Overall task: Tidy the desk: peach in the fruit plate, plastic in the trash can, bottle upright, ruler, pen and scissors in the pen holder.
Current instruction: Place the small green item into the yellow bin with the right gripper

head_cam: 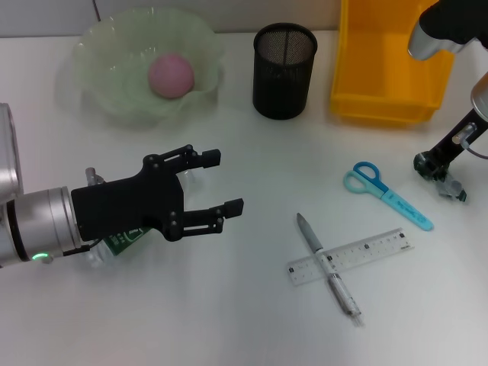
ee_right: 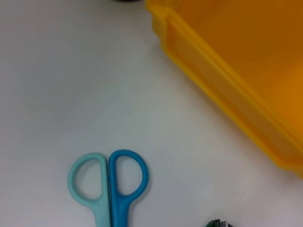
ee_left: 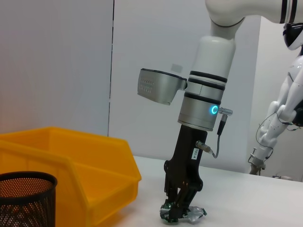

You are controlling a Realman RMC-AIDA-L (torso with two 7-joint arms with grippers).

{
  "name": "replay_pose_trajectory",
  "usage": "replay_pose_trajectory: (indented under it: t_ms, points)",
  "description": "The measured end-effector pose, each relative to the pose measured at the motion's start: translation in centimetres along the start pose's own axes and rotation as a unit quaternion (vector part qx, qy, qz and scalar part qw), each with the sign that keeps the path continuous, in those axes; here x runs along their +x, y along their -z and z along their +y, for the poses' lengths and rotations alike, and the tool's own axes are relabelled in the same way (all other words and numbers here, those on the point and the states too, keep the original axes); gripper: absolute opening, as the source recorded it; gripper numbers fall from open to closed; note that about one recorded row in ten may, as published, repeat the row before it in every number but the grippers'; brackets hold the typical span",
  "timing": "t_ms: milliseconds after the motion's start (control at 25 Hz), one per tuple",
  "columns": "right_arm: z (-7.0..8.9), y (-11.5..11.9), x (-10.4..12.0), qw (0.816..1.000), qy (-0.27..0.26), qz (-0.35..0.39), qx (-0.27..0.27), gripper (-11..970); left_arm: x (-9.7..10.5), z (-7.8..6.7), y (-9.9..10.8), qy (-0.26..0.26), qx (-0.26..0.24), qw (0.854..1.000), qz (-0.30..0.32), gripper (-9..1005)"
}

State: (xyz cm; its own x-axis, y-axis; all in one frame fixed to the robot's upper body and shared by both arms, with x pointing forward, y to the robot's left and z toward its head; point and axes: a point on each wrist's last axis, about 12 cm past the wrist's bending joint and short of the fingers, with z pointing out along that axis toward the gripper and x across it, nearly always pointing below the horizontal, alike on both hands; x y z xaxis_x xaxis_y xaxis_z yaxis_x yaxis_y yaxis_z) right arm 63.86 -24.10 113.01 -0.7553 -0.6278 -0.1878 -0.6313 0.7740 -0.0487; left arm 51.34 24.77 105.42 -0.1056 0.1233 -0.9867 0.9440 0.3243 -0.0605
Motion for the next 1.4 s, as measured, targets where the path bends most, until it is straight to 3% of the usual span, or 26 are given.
replay_pose_trajectory:
  t_ms: [600, 1040, 1400]
  points:
    - [0.0, 0.3, -0.1, 1.0, 0.004, -0.001, -0.002, 188, 0.0, 0.0, 0.0, 0.0, -0.001, 1.0, 0.001, 832]
    - [0.2, 4.5, -0.7, 0.999, 0.017, -0.04, 0.011, 188, 0.1, -0.1, 0.1, -0.001, -0.001, 1.0, 0.0, 831]
    - [0.6, 6.3, -1.6, 0.997, 0.028, -0.067, 0.015, 189, 0.1, -0.1, 0.1, -0.001, -0.001, 1.0, -0.001, 831]
